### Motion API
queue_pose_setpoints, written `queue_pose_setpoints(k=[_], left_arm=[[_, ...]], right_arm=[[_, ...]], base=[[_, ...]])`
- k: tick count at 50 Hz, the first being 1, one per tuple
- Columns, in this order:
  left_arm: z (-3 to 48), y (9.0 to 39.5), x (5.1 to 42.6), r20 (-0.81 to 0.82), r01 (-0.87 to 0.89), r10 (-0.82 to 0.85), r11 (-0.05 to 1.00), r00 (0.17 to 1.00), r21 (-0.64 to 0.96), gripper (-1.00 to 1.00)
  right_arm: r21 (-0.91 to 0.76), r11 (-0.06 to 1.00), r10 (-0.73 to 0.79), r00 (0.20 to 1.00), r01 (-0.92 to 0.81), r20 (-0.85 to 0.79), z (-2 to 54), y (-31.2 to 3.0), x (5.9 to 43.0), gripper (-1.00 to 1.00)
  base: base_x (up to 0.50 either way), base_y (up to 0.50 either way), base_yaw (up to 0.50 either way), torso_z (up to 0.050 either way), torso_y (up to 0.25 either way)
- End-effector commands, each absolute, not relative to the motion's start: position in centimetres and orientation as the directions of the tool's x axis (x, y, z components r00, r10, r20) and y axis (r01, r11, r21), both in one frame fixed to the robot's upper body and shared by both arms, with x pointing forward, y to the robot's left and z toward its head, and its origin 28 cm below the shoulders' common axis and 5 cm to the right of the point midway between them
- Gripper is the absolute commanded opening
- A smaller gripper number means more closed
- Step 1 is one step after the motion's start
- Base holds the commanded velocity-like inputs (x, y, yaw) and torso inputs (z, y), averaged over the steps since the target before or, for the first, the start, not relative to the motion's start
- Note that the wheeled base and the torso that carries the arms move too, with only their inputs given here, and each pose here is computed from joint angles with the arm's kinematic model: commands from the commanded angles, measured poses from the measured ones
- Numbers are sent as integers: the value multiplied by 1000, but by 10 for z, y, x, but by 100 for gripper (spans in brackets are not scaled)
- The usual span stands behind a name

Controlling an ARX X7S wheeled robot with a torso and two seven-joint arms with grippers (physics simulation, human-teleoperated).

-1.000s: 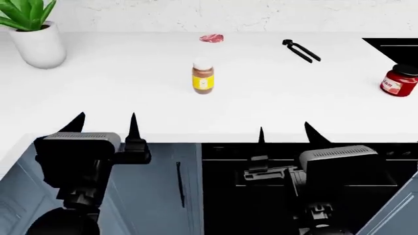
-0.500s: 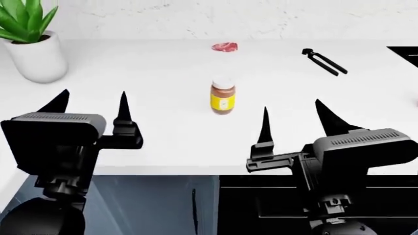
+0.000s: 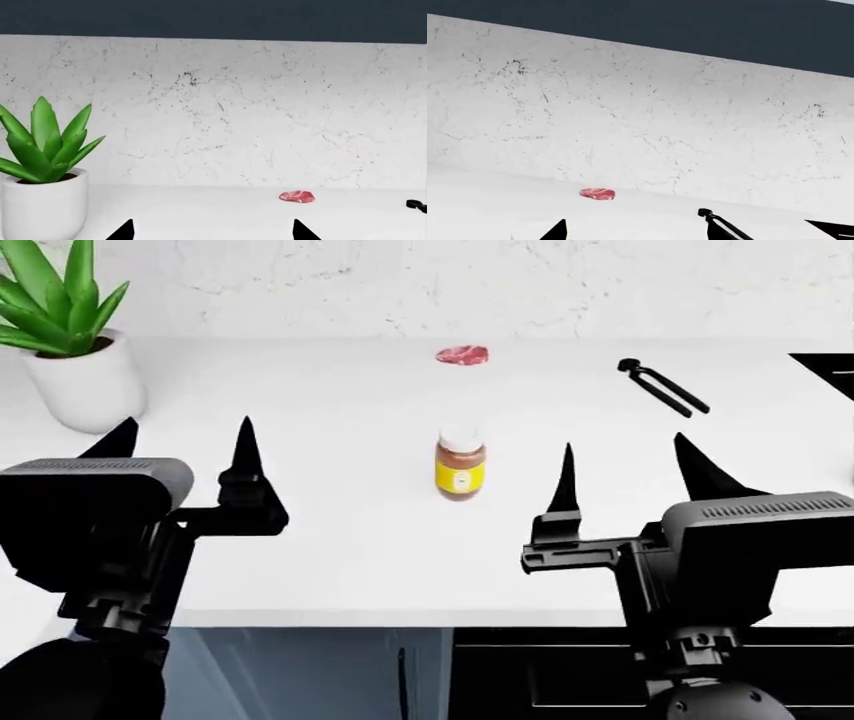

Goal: Pick the honey bottle and jam from the counter and place them in the cabinets closest to them.

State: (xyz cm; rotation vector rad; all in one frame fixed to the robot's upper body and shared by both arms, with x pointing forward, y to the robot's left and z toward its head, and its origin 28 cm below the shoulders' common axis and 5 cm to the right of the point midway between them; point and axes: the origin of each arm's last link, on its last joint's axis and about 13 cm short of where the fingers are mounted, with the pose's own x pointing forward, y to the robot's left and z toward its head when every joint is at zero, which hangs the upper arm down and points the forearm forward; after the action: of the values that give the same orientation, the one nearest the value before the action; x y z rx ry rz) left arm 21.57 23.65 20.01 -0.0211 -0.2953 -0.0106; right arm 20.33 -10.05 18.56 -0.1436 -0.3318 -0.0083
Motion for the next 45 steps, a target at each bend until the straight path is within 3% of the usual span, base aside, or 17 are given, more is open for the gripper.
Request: queue_pose_setpoints(k=[1,16,28,45], left_arm=[[194,236,216,284,13,-5,1000,959,-25,100],[194,233,214,283,23,-18,1000,959,-15,100],[195,234,211,285,24,-18,1000,958,-15,100],[192,234,211,275,28,-29,1000,961,6,100]], right_arm=[[-153,986,-19,949,70,316,183,-103,205,100],[-174,985,43,938,19,345,186,-103,200,100],[-152,988,46,933,10,356,188,-103,198,100],[-167,986,71,933,-12,352,188,-101,197,100]], base=[[0,0,0,50,0],[30,18,0,50,0],[282,71,0,49,0],[304,99,0,1,0]])
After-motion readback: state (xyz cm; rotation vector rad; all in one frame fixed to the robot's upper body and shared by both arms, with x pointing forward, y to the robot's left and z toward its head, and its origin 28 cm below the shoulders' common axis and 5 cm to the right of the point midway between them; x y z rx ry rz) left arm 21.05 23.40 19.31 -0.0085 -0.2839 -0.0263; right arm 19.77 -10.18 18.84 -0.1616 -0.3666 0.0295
